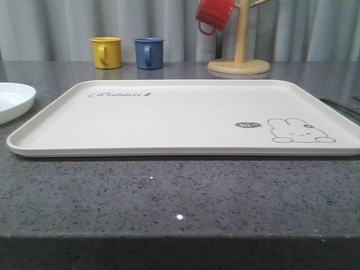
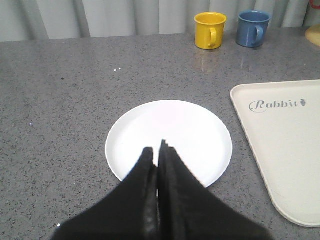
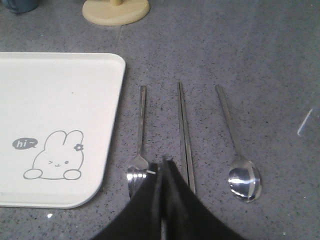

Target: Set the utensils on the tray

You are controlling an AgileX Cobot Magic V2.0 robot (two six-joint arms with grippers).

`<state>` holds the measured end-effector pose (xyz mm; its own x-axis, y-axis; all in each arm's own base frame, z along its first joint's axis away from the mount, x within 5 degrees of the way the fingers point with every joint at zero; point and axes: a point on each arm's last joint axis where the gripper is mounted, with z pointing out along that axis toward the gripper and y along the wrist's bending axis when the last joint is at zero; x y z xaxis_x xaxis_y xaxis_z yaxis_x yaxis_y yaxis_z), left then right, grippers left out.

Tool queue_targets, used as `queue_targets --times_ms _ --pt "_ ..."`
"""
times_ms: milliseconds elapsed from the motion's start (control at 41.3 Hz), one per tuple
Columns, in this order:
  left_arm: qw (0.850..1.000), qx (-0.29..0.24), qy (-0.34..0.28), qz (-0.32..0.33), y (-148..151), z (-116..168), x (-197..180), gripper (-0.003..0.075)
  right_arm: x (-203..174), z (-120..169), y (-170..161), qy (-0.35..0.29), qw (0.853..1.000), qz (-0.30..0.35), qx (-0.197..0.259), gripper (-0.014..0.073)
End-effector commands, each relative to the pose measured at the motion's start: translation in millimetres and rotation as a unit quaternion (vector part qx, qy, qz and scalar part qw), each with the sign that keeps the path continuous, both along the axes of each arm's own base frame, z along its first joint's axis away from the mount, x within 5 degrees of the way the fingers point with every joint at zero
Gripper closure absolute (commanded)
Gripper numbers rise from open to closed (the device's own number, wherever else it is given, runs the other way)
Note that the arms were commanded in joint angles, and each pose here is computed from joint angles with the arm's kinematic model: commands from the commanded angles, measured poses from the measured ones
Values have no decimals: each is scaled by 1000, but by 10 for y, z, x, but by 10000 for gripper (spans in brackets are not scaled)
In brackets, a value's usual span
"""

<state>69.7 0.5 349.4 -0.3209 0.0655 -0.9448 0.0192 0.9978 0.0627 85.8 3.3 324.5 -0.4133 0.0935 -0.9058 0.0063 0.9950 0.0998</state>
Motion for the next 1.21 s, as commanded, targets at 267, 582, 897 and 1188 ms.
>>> queue_targets --times_ms 267,582,897,1188 --pt "999 -6 -36 1 -3 120 53 636 46 143 -12 -37 999 -4 -7 445" --pt "1000 -1 7 3 1 59 193 226 46 144 -12 -38 999 -4 -7 105" --pt "975 31 215 34 100 -13 1089 226 46 144 -12 -38 999 -4 -7 105" --pt "956 -19 287 60 469 -118 1668 226 46 144 -12 -38 999 -4 -7 105"
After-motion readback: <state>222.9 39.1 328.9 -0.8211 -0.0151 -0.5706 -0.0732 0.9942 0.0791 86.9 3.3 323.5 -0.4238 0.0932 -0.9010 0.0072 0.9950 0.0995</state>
